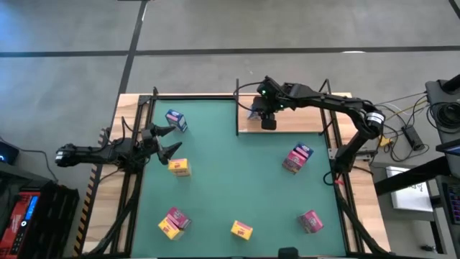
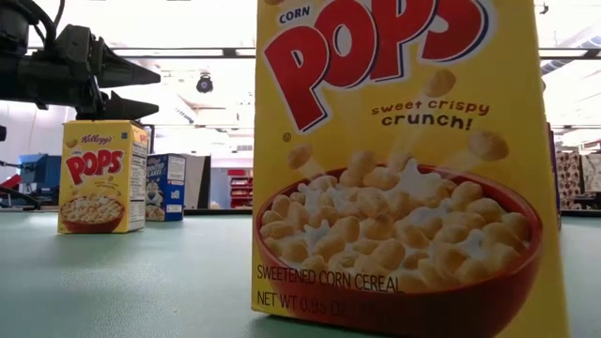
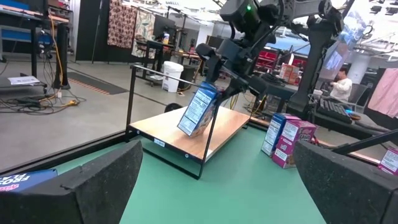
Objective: Stack cereal on shelf
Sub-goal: Put the center blue cereal box on the shelf
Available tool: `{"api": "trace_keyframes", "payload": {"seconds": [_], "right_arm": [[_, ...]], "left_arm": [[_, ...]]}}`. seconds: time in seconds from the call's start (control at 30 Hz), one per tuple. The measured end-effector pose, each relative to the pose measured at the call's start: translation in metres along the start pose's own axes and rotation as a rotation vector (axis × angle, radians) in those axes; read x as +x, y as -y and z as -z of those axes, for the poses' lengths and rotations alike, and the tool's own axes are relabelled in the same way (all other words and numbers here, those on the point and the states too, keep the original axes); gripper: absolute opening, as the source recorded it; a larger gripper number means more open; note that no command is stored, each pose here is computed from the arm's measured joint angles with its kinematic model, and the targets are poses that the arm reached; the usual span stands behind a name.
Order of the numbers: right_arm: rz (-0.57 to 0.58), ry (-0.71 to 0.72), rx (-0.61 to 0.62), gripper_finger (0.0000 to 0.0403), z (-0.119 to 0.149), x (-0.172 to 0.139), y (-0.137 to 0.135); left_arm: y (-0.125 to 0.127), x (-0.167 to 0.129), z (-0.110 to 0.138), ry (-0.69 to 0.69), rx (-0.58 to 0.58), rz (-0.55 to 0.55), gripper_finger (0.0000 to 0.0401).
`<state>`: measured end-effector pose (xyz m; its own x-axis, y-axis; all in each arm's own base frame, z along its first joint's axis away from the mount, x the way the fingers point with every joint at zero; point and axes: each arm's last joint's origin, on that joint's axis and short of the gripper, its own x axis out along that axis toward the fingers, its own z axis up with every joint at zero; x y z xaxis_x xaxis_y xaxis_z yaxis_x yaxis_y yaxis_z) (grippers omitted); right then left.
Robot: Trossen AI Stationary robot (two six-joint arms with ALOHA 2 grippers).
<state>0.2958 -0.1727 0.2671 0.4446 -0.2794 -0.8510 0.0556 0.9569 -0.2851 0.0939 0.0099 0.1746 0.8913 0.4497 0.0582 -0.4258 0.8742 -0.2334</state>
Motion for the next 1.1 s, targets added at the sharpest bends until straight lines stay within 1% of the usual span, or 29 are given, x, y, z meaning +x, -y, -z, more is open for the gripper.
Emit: {"api": "trace_keyframes", "payload": {"seconds": [0.2,0.33,0.47,0.63,0.83,1.1], "right_arm": [[0.032,0.047,0.007,0.0187,-0.003,0.002,0.006],[0.012,0.089,0.027,0.0187,-0.003,0.003,0.011],[0.008,0.08,0.06,0.0187,-0.001,0.008,0.014],[0.01,0.073,0.05,0.0187,0.0,0.015,0.016],[0.042,0.102,0.048,0.0187,0.001,0.022,0.026],[0.064,0.125,0.082,0.0187,0.007,0.025,0.041]], "left_arm": [[0.0,0.0,0.0,0.0,0.0,0.0,0.04],[0.0,0.0,0.0,0.0,0.0,0.0,0.04],[0.0,0.0,0.0,0.0,0.0,0.0,0.04],[0.0,0.0,0.0,0.0,0.0,0.0,0.04],[0.0,0.0,0.0,0.0,0.0,0.0,0.04],[0.0,0.0,0.0,0.0,0.0,-0.001,0.04]]}}
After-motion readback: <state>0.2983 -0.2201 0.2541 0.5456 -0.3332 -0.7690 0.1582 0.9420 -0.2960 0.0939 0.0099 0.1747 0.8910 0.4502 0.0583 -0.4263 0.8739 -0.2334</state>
